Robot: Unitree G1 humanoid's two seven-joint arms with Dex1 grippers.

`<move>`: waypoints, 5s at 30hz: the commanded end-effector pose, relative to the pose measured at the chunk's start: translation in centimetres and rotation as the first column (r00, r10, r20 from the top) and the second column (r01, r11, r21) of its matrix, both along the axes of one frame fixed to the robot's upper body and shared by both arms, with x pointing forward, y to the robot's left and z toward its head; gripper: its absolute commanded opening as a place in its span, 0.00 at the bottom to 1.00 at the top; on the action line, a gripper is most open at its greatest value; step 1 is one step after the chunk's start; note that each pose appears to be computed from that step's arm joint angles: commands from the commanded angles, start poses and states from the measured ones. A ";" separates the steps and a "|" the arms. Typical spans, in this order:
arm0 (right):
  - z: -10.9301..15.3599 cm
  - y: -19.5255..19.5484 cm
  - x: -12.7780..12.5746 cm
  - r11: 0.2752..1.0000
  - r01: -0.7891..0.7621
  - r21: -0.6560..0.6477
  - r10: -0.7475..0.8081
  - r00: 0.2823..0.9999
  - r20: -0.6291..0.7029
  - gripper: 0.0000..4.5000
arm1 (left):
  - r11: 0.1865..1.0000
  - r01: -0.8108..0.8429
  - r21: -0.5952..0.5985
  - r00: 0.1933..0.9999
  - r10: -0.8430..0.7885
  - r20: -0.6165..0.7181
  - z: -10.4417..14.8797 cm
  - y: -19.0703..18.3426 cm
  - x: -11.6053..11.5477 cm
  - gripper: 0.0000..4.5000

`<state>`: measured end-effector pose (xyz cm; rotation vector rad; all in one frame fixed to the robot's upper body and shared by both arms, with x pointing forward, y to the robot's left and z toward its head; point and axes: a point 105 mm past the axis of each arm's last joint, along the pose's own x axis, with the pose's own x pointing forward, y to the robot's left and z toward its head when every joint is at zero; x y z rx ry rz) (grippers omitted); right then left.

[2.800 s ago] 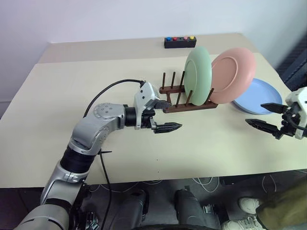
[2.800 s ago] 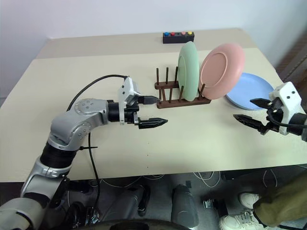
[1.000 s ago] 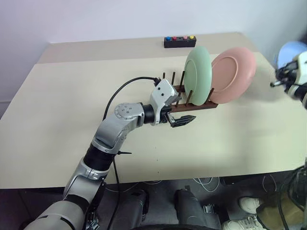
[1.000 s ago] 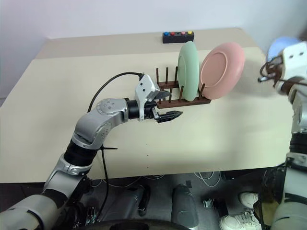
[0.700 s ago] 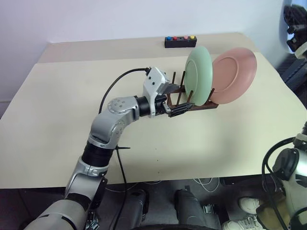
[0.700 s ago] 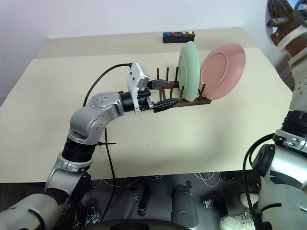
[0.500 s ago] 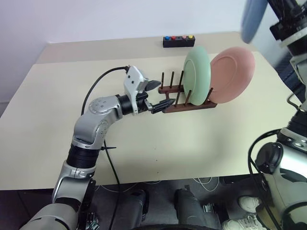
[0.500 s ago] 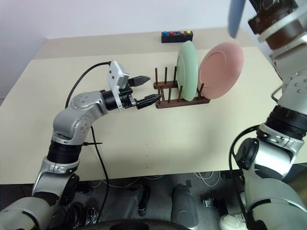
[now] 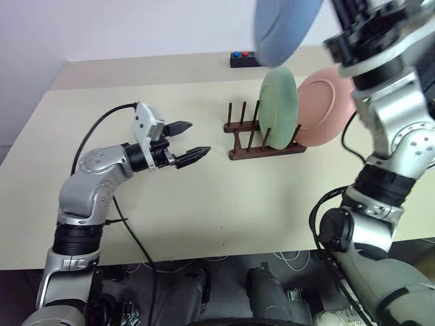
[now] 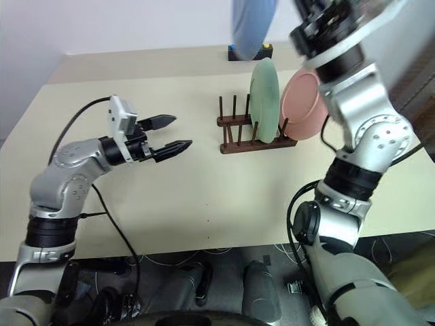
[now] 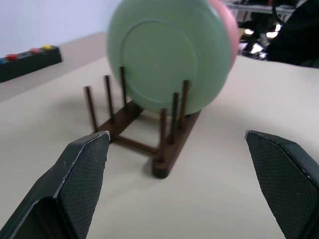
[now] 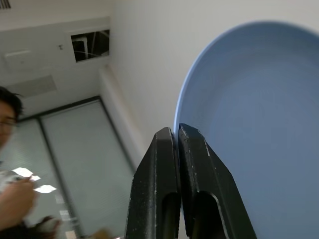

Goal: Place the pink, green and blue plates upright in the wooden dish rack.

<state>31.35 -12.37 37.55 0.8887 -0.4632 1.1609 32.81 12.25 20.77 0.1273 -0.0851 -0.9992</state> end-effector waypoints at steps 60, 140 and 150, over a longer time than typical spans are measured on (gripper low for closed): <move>-11.9 1.6 4.9 0.953 0.087 -0.291 -0.152 0.966 -0.211 0.07 | 1.000 0.014 -0.010 0.999 -0.014 0.044 2.0 1.4 -2.2 1.00; -14.6 -10.6 3.6 0.151 0.688 -0.710 -0.513 0.669 0.538 0.01 | 0.981 0.192 -0.027 0.981 -0.193 -0.038 1.6 -1.2 -2.8 1.00; -12.0 -7.6 3.3 0.200 0.708 -0.677 -0.443 0.682 0.582 0.01 | 0.982 0.187 -0.033 0.982 -0.188 -0.034 1.6 -1.1 -2.7 1.00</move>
